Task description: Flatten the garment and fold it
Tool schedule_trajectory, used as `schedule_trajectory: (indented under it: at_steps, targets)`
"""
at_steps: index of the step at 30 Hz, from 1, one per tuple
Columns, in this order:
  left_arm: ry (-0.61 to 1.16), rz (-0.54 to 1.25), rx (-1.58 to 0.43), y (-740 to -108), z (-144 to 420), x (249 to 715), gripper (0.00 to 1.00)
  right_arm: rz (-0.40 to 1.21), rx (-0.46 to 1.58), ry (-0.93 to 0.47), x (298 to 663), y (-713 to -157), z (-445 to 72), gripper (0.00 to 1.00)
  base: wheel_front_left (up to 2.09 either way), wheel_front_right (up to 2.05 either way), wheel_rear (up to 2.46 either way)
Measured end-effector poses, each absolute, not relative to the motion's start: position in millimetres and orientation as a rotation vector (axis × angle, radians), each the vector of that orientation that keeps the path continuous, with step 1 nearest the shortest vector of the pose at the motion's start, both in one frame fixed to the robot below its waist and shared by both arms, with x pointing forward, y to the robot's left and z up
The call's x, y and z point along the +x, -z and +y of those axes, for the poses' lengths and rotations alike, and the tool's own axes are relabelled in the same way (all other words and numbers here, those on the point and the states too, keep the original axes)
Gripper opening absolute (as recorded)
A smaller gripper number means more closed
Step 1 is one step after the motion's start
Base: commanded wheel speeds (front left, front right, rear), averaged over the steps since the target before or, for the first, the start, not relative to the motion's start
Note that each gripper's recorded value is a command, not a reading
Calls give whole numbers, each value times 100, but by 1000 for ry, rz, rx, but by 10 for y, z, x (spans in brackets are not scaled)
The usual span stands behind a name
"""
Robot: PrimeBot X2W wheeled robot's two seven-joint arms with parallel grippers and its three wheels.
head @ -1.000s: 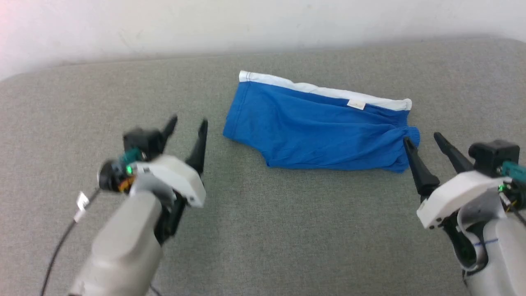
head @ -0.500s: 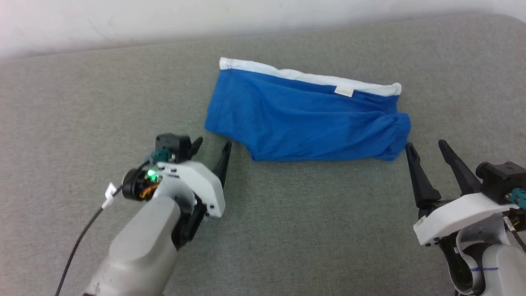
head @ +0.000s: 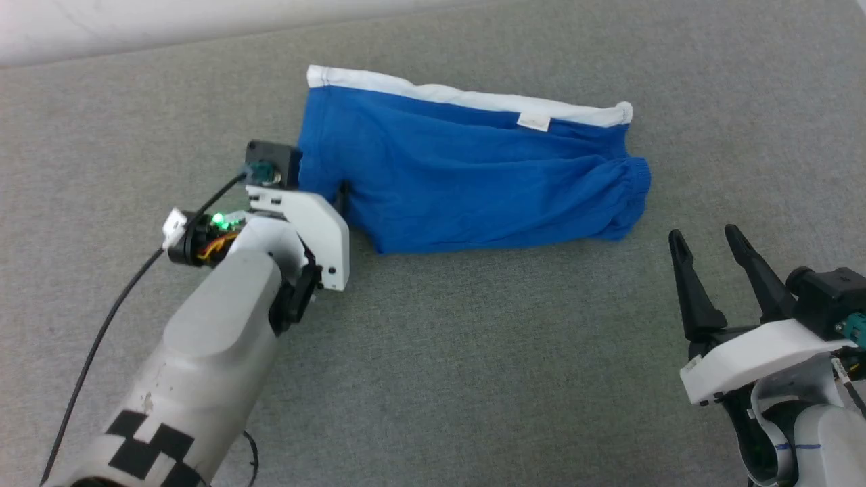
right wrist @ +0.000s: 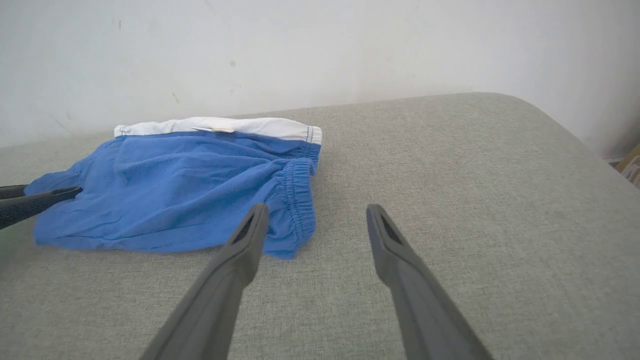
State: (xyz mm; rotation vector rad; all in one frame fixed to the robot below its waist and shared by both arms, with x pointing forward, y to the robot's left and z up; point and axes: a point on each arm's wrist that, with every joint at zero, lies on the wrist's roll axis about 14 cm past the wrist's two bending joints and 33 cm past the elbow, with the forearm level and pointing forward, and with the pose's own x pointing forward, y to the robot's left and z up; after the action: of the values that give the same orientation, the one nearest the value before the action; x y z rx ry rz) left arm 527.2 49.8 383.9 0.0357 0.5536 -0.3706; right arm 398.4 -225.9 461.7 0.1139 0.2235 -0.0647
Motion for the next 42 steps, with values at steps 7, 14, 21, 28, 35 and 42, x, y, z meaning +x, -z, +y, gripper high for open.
schedule_trajectory:
  at_steps: [7, 14, 21, 28, 35, 42]
  targets:
    - [412, 600, 73, -3800, 414, 5281, 0, 228, 96, 87, 3972, -4608, -2335, 100, 0, 0, 0]
    - [400, 478, 30, -3956, 421, 5193, 0, 310, 178, 83, 4027, -4540, -2326, 100, 0, 0, 0]
    - [415, 370, -7, -4201, 343, 5089, 0, 437, 326, 41, 4302, -4418, -2221, 100, 0, 0, 0]
    - [430, 337, -20, -4270, 321, 5009, 0, 592, 357, -6, 4469, -4065, -2005, 100, 0, 0, 0]
    - [433, 346, -24, -4199, 352, 4983, 0, 683, 331, -10, 4519, -3772, -1934, 100, 0, 0, 0]
    - [428, 330, -27, -4190, 383, 4984, 0, 653, 315, -25, 4592, -3781, -1878, 0, 0, 0, 0]
